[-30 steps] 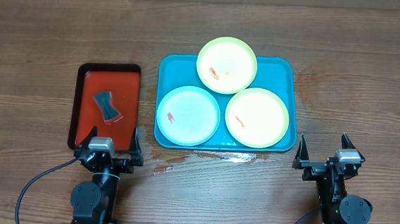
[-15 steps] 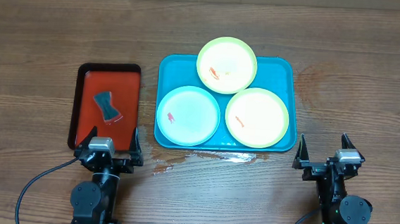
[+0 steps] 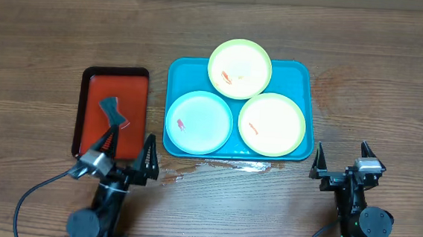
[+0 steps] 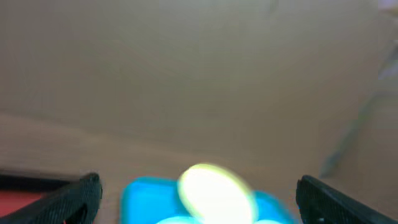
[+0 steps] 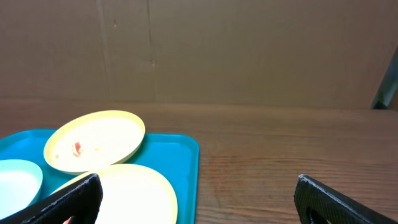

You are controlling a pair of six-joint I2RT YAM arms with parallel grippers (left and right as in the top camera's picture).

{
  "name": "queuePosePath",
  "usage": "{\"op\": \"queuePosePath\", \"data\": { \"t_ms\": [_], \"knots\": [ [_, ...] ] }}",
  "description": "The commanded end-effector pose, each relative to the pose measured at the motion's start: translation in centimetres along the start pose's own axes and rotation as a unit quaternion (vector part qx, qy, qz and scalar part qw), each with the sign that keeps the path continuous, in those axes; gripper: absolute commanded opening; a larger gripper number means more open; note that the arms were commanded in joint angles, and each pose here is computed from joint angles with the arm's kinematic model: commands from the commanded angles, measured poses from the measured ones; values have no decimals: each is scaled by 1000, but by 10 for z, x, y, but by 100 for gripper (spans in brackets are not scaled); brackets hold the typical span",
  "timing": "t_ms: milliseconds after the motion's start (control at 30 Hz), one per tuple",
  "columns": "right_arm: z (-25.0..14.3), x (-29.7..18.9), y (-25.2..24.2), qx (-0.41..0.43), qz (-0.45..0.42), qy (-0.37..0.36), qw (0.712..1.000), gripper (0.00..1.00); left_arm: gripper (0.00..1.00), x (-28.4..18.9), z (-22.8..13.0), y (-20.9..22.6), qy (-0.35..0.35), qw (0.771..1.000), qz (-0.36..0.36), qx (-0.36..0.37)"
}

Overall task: Clean dirty plates on tray and stack at the side
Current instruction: 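Move the left gripper over the sponge in the red tray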

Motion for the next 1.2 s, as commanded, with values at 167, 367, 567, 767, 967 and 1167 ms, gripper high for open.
{"op": "queuePosePath", "data": {
  "t_ms": [167, 367, 567, 767, 967, 1167],
  "knots": [
    [-2, 0, 0, -2, 1, -3, 1000, 100, 100, -7, 43, -32, -106, 985, -114, 68],
    [-2, 0, 0, -2, 1, -3, 1000, 100, 100, 6, 70, -40, 4, 981, -58, 185],
    [-2, 0, 0, -2, 1, -3, 1000, 100, 100, 50, 94, -31, 179, 973, 27, 142],
    [-2, 0, 0, -2, 1, -3, 1000, 100, 100, 100, 98, -35, 260, 959, -76, 85],
    [-2, 0, 0, -2, 1, -3, 1000, 100, 100, 122, 100, -3, 326, 935, 104, 98],
    [-2, 0, 0, -2, 1, -3, 1000, 100, 100, 118, 89, 28, 430, 850, 293, 87]
  ]
}}
Point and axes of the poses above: each gripper's point midway between its finger pads, its own x axis out along the fingers, its own y axis along the line the jaws close on, z = x × y, the point moved 10 cm from there along -x, back along the fingers, and after that the axes turned 3 degrees about x, right-handed, at the moved point
